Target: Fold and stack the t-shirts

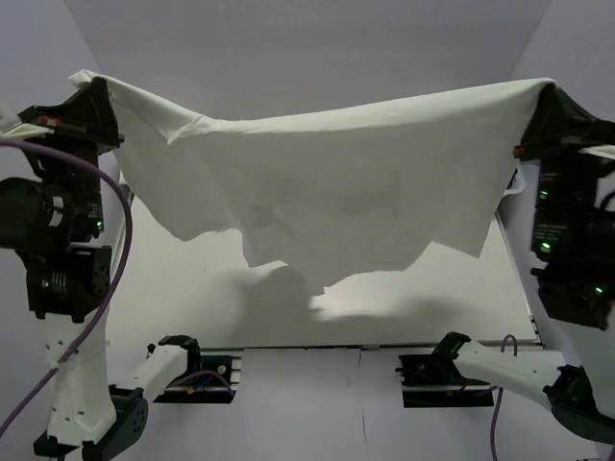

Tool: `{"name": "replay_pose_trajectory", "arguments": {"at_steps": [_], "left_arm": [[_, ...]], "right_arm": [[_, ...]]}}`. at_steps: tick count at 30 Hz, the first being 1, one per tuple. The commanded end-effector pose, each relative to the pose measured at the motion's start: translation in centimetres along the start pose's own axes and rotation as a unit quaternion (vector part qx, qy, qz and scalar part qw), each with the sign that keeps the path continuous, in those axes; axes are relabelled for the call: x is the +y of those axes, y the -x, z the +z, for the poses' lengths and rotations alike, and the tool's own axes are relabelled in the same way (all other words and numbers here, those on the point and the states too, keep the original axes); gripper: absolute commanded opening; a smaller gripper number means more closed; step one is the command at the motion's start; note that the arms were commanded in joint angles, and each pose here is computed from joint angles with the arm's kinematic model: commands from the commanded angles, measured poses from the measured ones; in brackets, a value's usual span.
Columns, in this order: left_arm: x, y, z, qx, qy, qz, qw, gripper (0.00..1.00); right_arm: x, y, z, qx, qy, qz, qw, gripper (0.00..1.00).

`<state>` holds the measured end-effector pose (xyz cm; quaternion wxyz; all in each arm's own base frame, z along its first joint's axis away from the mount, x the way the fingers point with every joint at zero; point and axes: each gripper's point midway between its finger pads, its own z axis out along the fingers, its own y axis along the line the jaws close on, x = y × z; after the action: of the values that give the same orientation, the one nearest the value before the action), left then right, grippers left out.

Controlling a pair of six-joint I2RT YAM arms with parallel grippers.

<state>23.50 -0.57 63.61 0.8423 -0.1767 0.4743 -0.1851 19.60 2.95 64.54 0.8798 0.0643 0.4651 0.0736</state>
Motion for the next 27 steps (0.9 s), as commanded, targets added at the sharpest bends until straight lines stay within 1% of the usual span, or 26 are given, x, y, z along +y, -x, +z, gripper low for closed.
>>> {"name": "replay_pose_trajectory", "arguments": {"at_steps": [1, 2, 3, 4, 6, 7, 9, 10, 11, 12, 13, 14, 15, 16, 17, 18, 19, 20, 22, 23, 24, 25, 26, 27], "left_arm": [[2.3, -7.9, 3.6, 0.088, 0.023, 0.019, 0.996, 0.00], [2.6, -8.8, 4.2, 0.095, 0.026, 0.020, 0.995, 0.00], [3.2, -10.5, 4.9, 0.111, 0.033, 0.023, 0.993, 0.00], [4.2, -13.6, 6.1, 0.144, 0.044, 0.025, 0.988, 0.00], [5.5, -16.8, 7.0, 0.176, 0.059, 0.032, 0.982, 0.00], [6.6, -19.6, 7.9, 0.200, 0.072, 0.037, 0.976, 0.00], [8.1, -22.6, 8.7, 0.219, 0.090, 0.039, 0.971, 0.00], [8.7, -23.9, 9.1, 0.228, 0.094, 0.041, 0.968, 0.00], [9.3, -25.5, 9.5, 0.238, 0.099, 0.043, 0.965, 0.00], [10.1, -28.2, 10.7, 0.253, 0.101, 0.045, 0.961, 0.00], [11.1, -29.5, 11.4, 0.262, 0.109, 0.052, 0.958, 0.00], [11.2, -30.6, 12.4, 0.266, 0.104, 0.051, 0.957, 0.00], [11.2, -32.7, 14.6, 0.271, 0.087, 0.055, 0.957, 0.00], [11.1, -33.7, 15.7, 0.275, 0.077, 0.059, 0.956, 0.00], [11.2, -34.4, 17.0, 0.275, 0.077, 0.059, 0.957, 0.00], [8.4, -29.6, 20.3, 0.221, 0.051, 0.050, 0.973, 0.00], [10.4, -33.7, 21.0, 0.264, 0.070, 0.061, 0.960, 0.00], [6.8, -27.9, 23.3, 0.198, 0.033, 0.050, 0.978, 0.00], [6.0, -25.5, 24.3, 0.163, 0.021, 0.052, 0.985, 0.00], [5.2, -23.1, 23.4, 0.146, 0.018, 0.050, 0.988, 0.00], [5.2, -21.1, 22.9, 0.122, 0.018, 0.057, 0.991, 0.00], [3.7, -18.0, 22.6, 0.073, -0.004, 0.049, 0.996, 0.00], [5.0, -19.4, 21.3, 0.091, 0.011, 0.059, 0.994, 0.00], [3.5, -15.1, 19.6, 0.061, 0.005, 0.061, 0.996, 0.00]], "right_arm": [[0.8, -5.6, 1.9, 0.044, -0.060, -0.089, 0.993, 0.00], [1.1, -5.8, 2.2, 0.036, -0.068, -0.088, 0.993, 0.00], [1.9, -8.4, 2.9, 0.059, -0.076, -0.117, 0.988, 0.00], [2.1, -9.2, 3.1, 0.063, -0.082, -0.125, 0.987, 0.00], [2.9, -12.6, 4.0, 0.083, -0.091, -0.150, 0.981, 0.00], [2.8, -14.2, 4.3, 0.092, -0.094, -0.154, 0.979, 0.00], [3.2, -18.4, 5.3, 0.125, -0.089, -0.168, 0.974, 0.00], [4.8, -21.1, 6.0, 0.140, -0.056, -0.173, 0.973, 0.00], [3.6, -23.5, 6.5, 0.171, -0.067, -0.166, 0.969, 0.00], [4.3, -28.7, 7.2, 0.211, -0.056, -0.185, 0.958, 0.00], [4.3, -30.0, 8.3, 0.216, -0.045, -0.172, 0.960, 0.00], [3.5, -30.7, 9.6, 0.220, -0.051, -0.174, 0.958, 0.00], [4.3, -34.8, 11.3, 0.242, -0.049, -0.180, 0.952, 0.00], [3.6, -35.7, 12.5, 0.252, -0.051, -0.180, 0.950, 0.00], [3.4, -33.8, 14.6, 0.242, -0.057, -0.168, 0.954, 0.00], [3.7, -32.4, 17.5, 0.220, -0.059, -0.140, 0.964, 0.00], [4.1, -34.4, 18.4, 0.237, -0.047, -0.143, 0.960, 0.00], [3.8, -29.0, 21.4, 0.173, -0.061, -0.118, 0.976, 0.00], [3.6, -26.0, 22.7, 0.130, -0.061, -0.127, 0.981, 0.00], [3.6, -23.4, 23.1, 0.098, -0.055, -0.121, 0.986, 0.00], [3.6, -22.3, 23.2, 0.081, -0.050, -0.119, 0.988, 0.00], [3.3, -17.1, 22.2, 0.043, -0.049, -0.101, 0.993, 0.00], [3.5, -18.6, 21.9, 0.056, -0.029, -0.104, 0.993, 0.00], [3.2, -20.1, 21.3, 0.071, -0.025, -0.107, 0.991, 0.00]]}}
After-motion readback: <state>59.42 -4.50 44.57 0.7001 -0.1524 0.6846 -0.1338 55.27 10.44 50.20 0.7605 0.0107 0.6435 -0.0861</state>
